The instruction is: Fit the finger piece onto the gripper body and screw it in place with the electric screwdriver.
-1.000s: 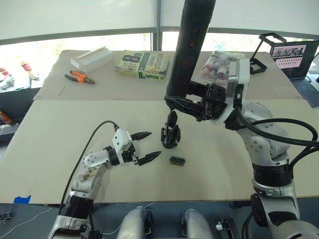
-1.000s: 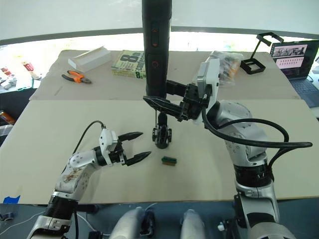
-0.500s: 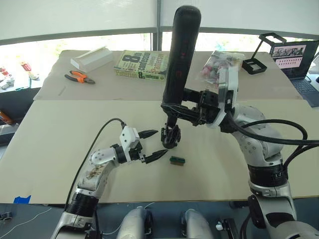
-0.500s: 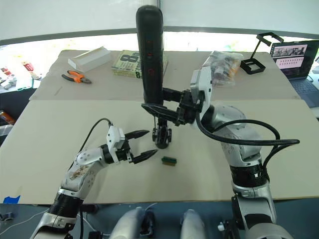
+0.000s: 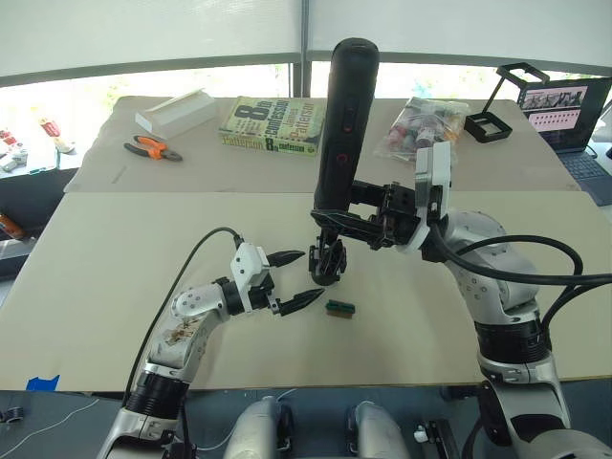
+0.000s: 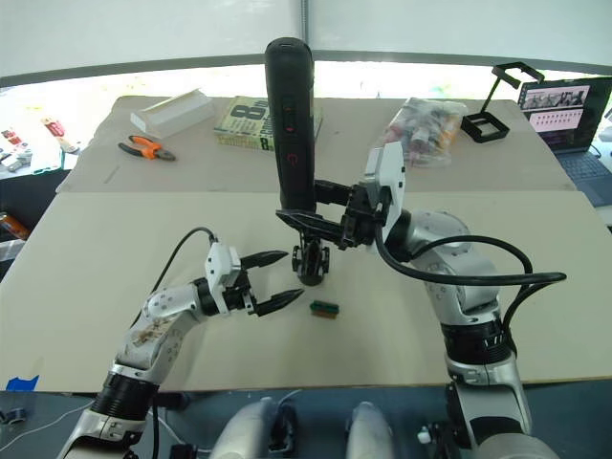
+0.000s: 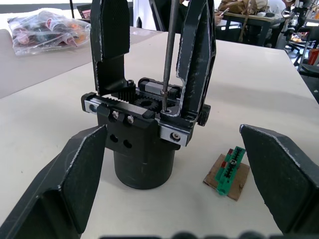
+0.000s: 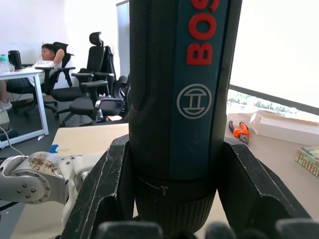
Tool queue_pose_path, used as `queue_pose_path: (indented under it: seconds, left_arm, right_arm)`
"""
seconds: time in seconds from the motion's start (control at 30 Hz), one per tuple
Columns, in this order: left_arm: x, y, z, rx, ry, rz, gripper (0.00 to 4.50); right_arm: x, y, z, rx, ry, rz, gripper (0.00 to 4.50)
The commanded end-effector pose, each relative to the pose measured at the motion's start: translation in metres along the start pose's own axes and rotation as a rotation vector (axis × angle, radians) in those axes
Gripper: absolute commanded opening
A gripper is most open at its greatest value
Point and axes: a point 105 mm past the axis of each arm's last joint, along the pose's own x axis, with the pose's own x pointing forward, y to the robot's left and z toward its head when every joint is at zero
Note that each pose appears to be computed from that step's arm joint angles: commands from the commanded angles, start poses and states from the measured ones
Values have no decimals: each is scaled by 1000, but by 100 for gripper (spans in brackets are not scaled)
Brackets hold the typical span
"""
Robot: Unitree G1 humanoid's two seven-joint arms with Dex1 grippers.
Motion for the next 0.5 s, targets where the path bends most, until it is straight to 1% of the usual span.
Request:
queue_pose_path:
  seconds: [0.03,0.5]
  left_arm:
    - [2,-3,6,22,-12,-12,450]
    - [2,-5,3,16,-7,-22,450]
  right_arm:
    - [-2,2,18,-72,-52,5,191]
    - [-4,5,17,-65,-46,15,191]
